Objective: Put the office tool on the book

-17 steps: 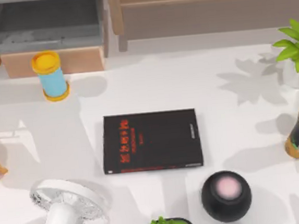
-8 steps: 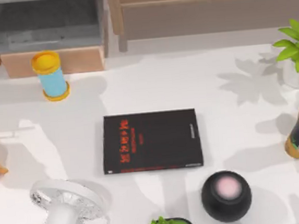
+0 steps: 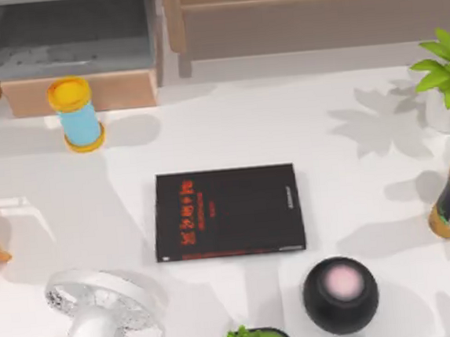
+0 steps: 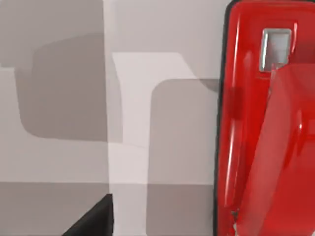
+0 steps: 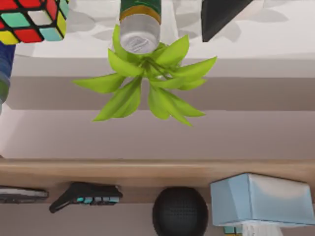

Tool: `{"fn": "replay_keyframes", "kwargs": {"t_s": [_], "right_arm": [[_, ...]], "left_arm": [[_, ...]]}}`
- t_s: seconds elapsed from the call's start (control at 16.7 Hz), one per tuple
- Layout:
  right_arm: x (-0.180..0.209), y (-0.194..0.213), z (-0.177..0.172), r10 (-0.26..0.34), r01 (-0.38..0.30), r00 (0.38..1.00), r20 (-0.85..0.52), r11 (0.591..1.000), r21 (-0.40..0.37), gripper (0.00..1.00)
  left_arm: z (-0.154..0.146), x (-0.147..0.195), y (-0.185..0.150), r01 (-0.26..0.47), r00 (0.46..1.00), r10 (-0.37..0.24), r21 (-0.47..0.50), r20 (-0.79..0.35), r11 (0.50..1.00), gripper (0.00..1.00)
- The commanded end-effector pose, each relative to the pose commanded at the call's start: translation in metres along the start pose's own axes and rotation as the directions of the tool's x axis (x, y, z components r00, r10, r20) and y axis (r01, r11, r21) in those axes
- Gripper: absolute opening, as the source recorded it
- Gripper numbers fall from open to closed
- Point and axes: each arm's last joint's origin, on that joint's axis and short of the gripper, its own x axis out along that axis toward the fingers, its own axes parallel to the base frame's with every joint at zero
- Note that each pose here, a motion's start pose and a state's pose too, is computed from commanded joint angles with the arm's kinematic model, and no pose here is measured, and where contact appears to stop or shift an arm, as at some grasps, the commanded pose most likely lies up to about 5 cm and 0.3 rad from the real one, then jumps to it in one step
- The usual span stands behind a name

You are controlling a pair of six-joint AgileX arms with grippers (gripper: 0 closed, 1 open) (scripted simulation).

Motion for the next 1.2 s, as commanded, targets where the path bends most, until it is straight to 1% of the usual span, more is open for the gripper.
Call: {"fn": "replay_keyframes", "kwargs": {"t_s": [0.24, 0.54, 1.2], "right_arm": [[0.0, 0.0, 0.0, 0.0, 0.0, 1.0, 0.0, 1.0, 0.0, 1.0], [0.0, 0.0, 0.0, 0.0, 0.0, 1.0, 0.0, 1.0, 0.0, 1.0], [0.0, 0.0, 0.0, 0.0, 0.0, 1.0, 0.0, 1.0, 0.0, 1.0]], "left_arm": [[0.011, 0.021, -0.003, 0.006, 1.0, -0.006, 0.01, 0.004, 1.0, 1.0], [0.012, 0.024, -0.004, 0.006, 1.0, -0.006, 0.013, 0.006, 1.0, 1.0], [0.012, 0.024, -0.004, 0.006, 1.0, -0.006, 0.013, 0.006, 1.0, 0.17]]}}
